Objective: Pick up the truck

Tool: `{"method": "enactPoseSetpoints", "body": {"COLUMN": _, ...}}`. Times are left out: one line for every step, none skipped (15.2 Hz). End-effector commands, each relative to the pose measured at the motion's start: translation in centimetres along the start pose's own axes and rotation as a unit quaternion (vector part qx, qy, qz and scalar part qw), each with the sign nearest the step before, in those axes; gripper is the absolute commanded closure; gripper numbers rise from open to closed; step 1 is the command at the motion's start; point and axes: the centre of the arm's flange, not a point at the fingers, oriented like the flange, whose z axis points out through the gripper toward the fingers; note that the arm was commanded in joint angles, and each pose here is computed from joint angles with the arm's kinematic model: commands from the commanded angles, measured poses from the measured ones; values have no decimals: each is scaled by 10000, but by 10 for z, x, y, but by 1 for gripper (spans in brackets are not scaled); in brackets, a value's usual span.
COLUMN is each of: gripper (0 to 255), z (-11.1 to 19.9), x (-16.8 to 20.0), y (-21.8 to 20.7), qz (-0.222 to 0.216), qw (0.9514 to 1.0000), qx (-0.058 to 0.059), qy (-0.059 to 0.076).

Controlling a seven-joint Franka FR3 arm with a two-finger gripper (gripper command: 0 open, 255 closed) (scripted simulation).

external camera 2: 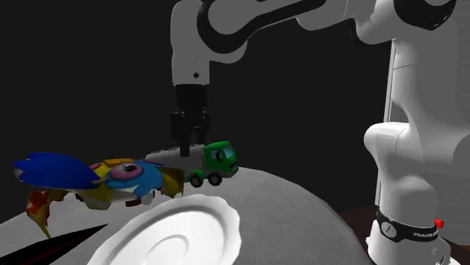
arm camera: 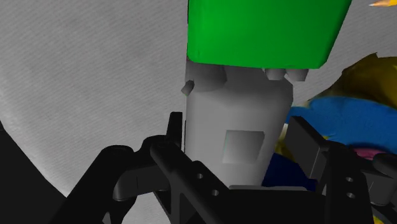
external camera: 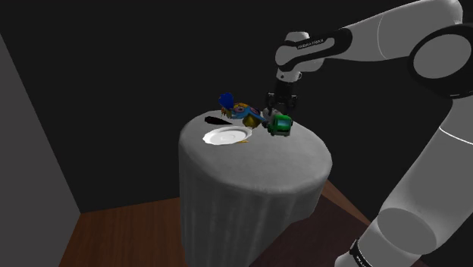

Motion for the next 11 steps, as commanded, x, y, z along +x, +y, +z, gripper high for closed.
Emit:
{"method": "enactPoseSetpoints", "body": {"gripper": 255, "z": -12, "x": -1, "y": 0, "qz": -1, "qw": 10000, "qx": 3, "qy": 7}}
{"method": "enactPoseSetpoints", "body": {"gripper": 255, "z": -18, "x": -1, "y": 0, "qz": -1, "qw": 10000, "qx": 3, "qy": 7}}
{"method": "enactPoseSetpoints", "body": {"gripper": 255, "z": -23, "x": -1, "y": 0, "qz": -1, "qw": 10000, "qx": 3, "qy": 7}}
{"method": "enactPoseSetpoints", "body": {"gripper": 255, "z": -28, "x": -1, "y": 0, "qz": -1, "qw": 10000, "qx": 3, "qy": 7}}
{"method": "enactPoseSetpoints", "body": {"gripper": 255, "z": -33, "x": -1, "y": 0, "qz": -1, "qw": 10000, "qx": 3, "qy": 7}}
{"method": "enactPoseSetpoints", "body": {"gripper": 255, "z": -39, "x": -1, "y": 0, "qz": -1, "qw": 10000, "qx": 3, "qy": 7}}
{"method": "enactPoseSetpoints", "body": {"gripper": 255, "z": -44, "x": -1, "y": 0, "qz": -1, "qw": 10000, "qx": 3, "qy": 7}}
{"method": "enactPoseSetpoints", "body": {"gripper": 255, "z": -49, "x": -1, "y": 0, "qz": -1, "qw": 10000, "qx": 3, "qy": 7}}
{"method": "enactPoseSetpoints", "body": {"gripper": 255, "z": -54, "x": -1, "y": 0, "qz": -1, "qw": 10000, "qx": 3, "qy": 7}}
{"method": "enactPoseSetpoints", "body": {"gripper": 255, "z": -55, "x": -1, "y": 0, "qz": -1, "qw": 10000, "qx": 3, "qy": 7}}
{"method": "enactPoseSetpoints", "body": {"gripper": 255, "z": -55, "x": -1, "y": 0, "qz": -1, "qw": 10000, "qx": 3, "qy": 7}}
